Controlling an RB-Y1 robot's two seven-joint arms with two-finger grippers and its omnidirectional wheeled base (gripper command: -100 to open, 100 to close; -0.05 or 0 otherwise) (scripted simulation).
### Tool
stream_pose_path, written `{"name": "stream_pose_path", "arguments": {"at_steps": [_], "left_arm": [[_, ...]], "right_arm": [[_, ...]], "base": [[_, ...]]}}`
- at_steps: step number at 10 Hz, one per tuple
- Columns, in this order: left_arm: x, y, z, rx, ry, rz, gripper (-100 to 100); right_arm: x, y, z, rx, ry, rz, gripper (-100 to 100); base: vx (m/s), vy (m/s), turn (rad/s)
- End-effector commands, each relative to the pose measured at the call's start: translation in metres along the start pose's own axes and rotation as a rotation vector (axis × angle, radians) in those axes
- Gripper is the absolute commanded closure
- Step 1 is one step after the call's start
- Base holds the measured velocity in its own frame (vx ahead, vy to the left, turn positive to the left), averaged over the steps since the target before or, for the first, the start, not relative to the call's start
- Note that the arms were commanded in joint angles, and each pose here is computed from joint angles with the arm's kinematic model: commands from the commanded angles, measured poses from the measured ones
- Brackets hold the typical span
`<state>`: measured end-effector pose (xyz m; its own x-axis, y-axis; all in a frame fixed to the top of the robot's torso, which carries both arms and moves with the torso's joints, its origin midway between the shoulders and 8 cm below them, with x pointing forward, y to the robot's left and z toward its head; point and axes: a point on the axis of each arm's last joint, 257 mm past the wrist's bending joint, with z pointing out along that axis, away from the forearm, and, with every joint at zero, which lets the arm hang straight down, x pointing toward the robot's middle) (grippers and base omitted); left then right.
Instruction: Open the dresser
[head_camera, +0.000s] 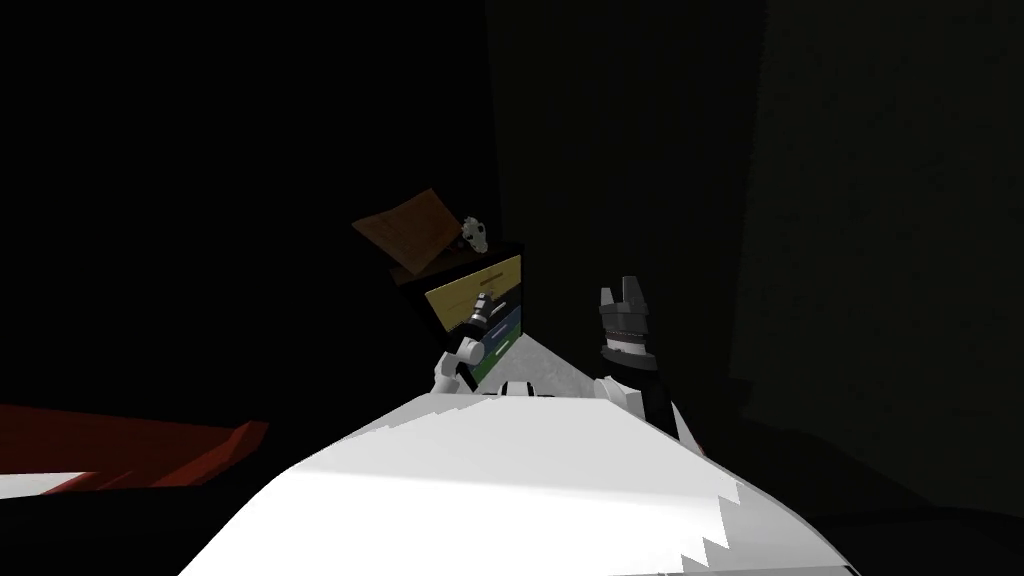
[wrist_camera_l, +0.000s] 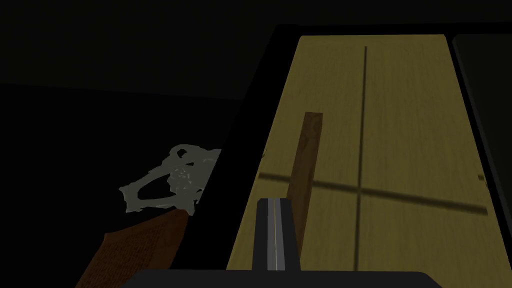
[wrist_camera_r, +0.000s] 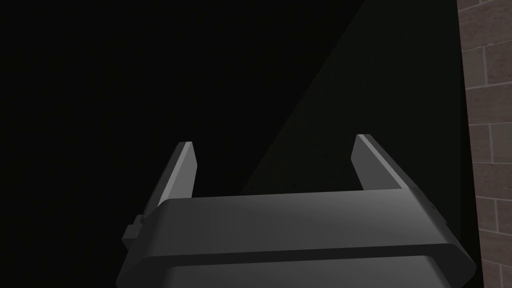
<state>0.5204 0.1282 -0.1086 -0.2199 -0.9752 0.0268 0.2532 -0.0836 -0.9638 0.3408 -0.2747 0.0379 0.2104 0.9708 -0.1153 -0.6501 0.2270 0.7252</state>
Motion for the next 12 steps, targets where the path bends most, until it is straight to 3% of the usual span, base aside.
{"name": "stream_pose_path", "arguments": {"at_steps": [1, 5, 8, 9, 12], "left_arm": [[-0.002, 0.001, 0.002, -0.012, 0.009, 0.005, -100], [-0.002, 0.003, 0.005, -0.025, 0.013, -0.005, -100], [-0.003, -0.004, 0.010, -0.024, 0.017, -0.012, -100], [-0.002, 0.002, 0.005, -0.027, 0.013, -0.006, 100], [0.001, -0.007, 0.010, -0.020, 0.020, -0.012, 100]], "right_arm": [[0.000, 0.000, 0.000, 0.000, 0.000, 0.000, 0], [0.000, 0.000, 0.000, 0.000, 0.000, -0.001, 0], [0.000, 0.000, 0.000, 0.000, 0.000, 0.000, 0], [0.000, 0.000, 0.000, 0.000, 0.000, 0.000, 0], [0.000, 0.000, 0.000, 0.000, 0.000, 0.000, 0]], "base": [[0.099, 0.123, -0.006], [0.078, 0.130, -0.004], [0.077, -0.011, 0.031], [-0.061, 0.005, -0.063], [-0.071, -0.085, 0.012]]}}
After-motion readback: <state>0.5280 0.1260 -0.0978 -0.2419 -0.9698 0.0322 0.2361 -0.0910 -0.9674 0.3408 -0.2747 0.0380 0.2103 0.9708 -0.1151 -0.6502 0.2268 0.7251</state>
